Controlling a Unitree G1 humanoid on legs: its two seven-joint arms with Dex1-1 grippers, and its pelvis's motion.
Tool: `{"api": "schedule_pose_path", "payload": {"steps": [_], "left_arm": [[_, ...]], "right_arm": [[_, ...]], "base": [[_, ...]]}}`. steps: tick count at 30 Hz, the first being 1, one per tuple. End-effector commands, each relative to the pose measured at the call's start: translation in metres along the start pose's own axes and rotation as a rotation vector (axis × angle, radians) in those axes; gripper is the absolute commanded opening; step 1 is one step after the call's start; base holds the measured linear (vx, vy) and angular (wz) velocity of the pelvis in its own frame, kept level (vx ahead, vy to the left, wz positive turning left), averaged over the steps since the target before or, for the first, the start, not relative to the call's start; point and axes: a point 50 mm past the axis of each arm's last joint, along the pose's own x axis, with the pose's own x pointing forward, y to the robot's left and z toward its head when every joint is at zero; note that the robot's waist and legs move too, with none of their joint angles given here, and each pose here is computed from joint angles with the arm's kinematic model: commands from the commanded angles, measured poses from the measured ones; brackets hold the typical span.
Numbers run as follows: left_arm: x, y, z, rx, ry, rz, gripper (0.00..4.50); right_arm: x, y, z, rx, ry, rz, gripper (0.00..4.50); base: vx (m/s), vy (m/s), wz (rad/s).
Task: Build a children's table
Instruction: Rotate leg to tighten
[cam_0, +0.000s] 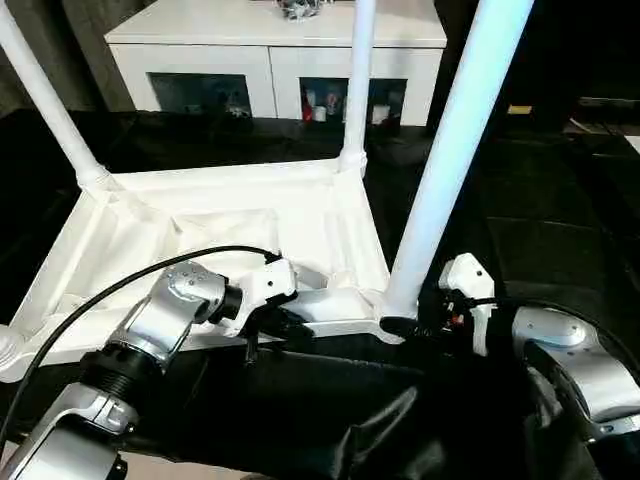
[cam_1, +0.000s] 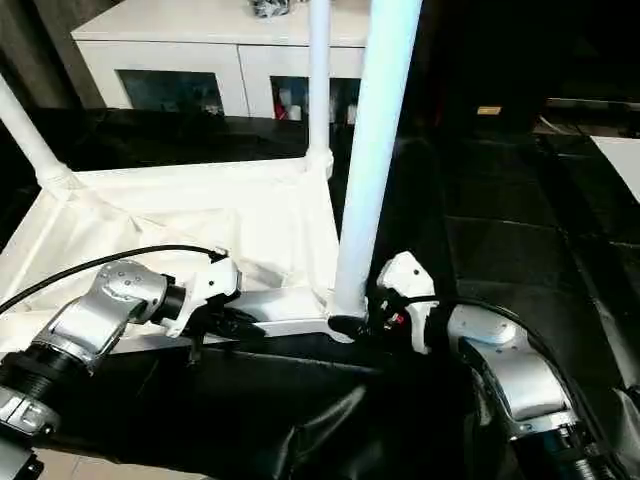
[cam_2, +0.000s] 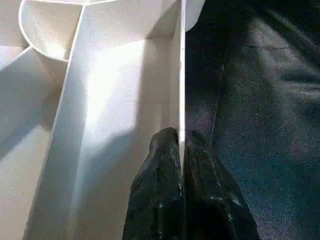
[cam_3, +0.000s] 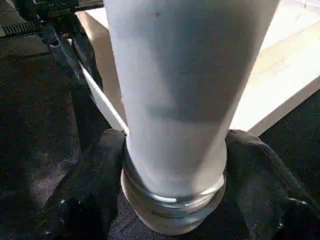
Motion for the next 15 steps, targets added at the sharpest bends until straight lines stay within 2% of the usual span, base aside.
{"api": "schedule_pose_path", "payload": {"steps": [1,7,12,13,15], "left_arm": [[0.002,-0.004,-0.003,-0.009,0.002,-0.021,0.00],[0.001,-0.004,-0.005,-0.014,0.010,-0.021,0.00],[0.003,-0.006,-0.009,-0.017,0.024,-0.013,0.00],[0.009,-0.003,-0.007,-0.009,0.010,0.051,0.00],[0.019,0.005,0.001,-0.040,-0.042,0.159,0.00]], "right_arm": [[-0.001,-0.001,0.000,-0.004,0.008,-0.001,2.78],[-0.001,0.001,-0.004,0.003,0.024,0.004,2.67],[0.003,-0.006,-0.017,0.011,0.076,-0.105,2.66],[0.009,-0.014,-0.023,0.052,0.077,-0.245,2.66],[0.020,-0.017,-0.026,0.119,0.046,-0.379,2.66]], "base": [[0.000,0.000,0.00],[0.000,0.000,0.00],[0.000,0.000,0.00],[0.000,0.000,0.00],[0.000,0.000,0.00]]}}
